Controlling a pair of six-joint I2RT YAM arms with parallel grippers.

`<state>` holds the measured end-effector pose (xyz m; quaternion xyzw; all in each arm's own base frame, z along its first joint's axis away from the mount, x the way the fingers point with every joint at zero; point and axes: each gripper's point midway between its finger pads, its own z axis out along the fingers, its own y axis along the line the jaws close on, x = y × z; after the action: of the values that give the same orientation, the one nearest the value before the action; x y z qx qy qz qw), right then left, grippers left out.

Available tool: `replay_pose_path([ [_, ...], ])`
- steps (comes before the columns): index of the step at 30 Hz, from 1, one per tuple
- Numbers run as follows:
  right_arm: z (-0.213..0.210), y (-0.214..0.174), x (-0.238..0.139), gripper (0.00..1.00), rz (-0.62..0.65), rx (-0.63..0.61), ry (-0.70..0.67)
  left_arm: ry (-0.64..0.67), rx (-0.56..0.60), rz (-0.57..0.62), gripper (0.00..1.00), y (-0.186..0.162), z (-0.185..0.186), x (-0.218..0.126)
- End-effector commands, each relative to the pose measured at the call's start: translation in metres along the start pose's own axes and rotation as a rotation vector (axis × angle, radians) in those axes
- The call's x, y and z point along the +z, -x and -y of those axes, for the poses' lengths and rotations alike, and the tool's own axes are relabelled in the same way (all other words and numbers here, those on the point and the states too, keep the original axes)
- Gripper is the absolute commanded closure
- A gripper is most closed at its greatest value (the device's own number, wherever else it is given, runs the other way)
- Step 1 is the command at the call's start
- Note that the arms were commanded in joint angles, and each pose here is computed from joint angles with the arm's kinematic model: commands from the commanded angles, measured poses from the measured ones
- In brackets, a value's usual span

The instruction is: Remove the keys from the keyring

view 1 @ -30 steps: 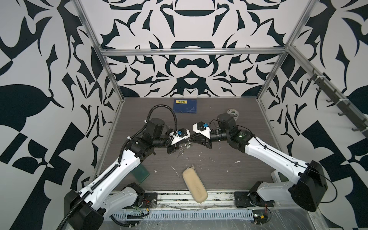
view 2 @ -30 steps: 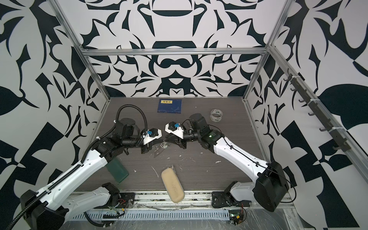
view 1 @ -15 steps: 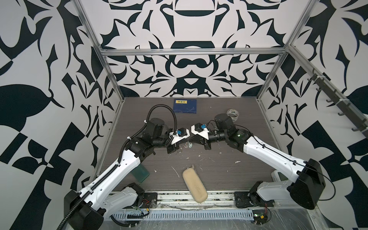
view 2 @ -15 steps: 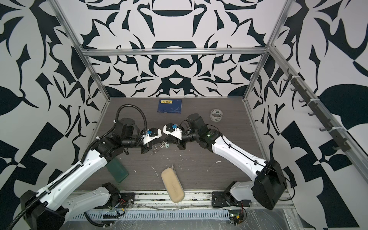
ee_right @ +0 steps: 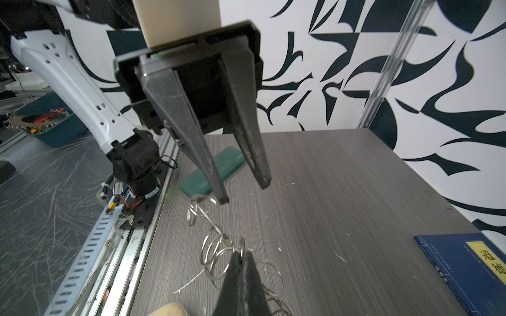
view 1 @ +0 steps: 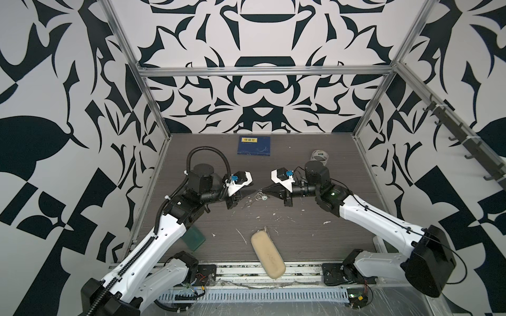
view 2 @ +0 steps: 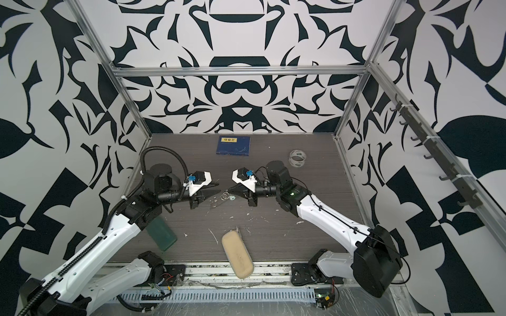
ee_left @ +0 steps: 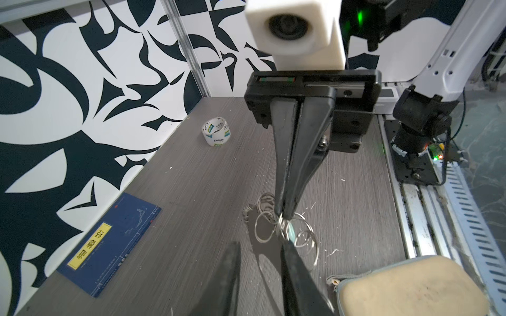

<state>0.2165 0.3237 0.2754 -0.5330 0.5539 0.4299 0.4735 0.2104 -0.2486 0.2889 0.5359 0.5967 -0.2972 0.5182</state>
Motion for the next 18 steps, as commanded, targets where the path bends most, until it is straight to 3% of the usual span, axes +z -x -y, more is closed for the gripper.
replay_pose_path([
  [1, -0.005, 0.051, -0.011, 1.0, 0.185, -0.106, 0.003, -0.034, -0.022, 0.055, 0.75, 0.009, 0.003, -0.001],
  [18, -0.006, 0.069, -0.016, 1.0, 0.329, -0.1, 0.01, -0.084, -0.041, 0.093, 0.82, 0.017, -0.001, 0.01],
])
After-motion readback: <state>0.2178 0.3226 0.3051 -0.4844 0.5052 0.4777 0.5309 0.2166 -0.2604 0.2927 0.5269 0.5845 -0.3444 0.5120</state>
